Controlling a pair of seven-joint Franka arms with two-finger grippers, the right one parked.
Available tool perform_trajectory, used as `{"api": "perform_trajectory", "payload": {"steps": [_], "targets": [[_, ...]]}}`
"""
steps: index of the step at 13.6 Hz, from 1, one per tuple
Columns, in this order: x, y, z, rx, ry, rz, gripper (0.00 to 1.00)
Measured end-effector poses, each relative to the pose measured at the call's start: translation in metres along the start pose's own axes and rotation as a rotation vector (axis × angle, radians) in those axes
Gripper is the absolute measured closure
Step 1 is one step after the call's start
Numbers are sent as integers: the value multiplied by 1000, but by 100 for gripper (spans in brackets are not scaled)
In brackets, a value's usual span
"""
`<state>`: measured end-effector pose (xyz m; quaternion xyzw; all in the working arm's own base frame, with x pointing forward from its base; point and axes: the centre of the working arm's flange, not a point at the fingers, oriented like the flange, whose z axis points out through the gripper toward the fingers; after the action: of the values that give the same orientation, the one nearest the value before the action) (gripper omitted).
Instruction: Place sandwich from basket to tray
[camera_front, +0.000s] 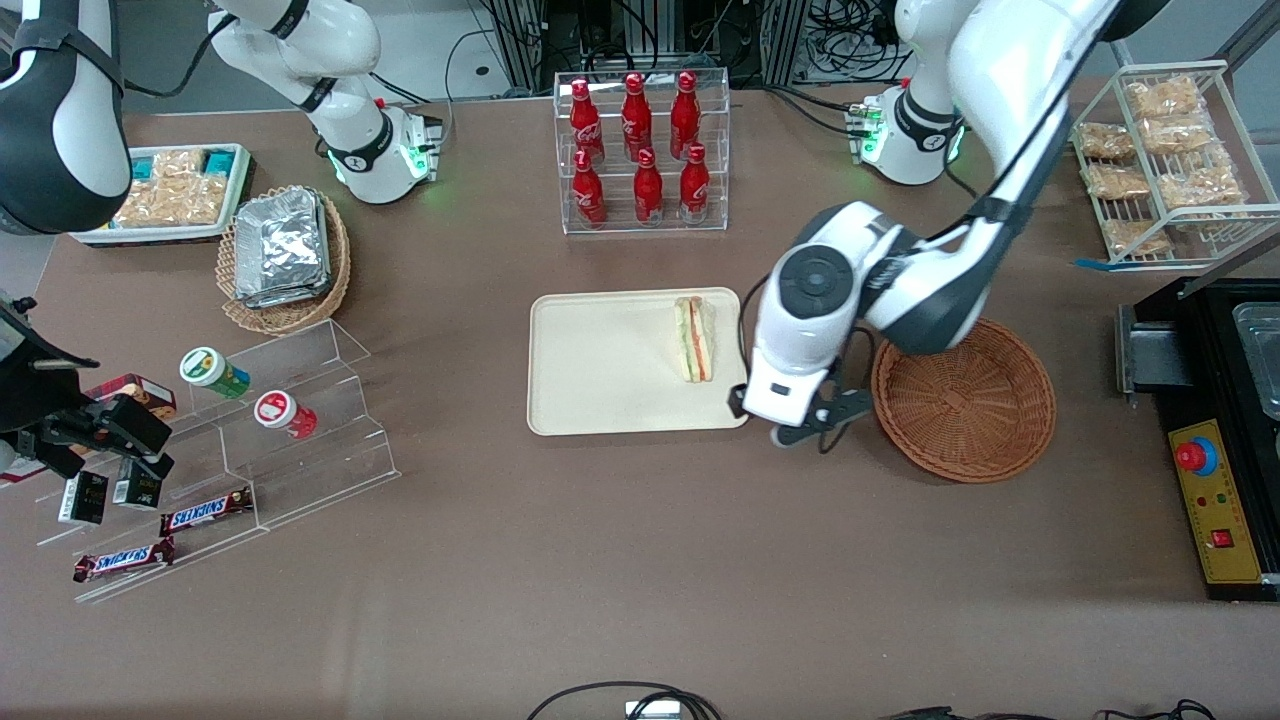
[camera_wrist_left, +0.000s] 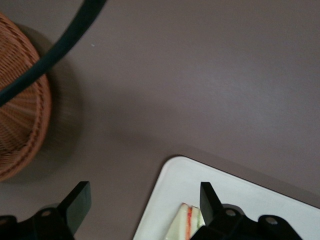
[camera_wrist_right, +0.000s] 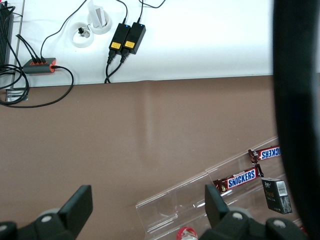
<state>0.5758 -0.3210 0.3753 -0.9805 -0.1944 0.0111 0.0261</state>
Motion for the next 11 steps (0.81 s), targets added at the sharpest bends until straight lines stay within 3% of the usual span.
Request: {"api": "perform_trajectory", "payload": {"steps": [6,11], "targets": [[78,-101,-68,38,-140,112,1],[111,-159,-83,59,-215,182,0]]}}
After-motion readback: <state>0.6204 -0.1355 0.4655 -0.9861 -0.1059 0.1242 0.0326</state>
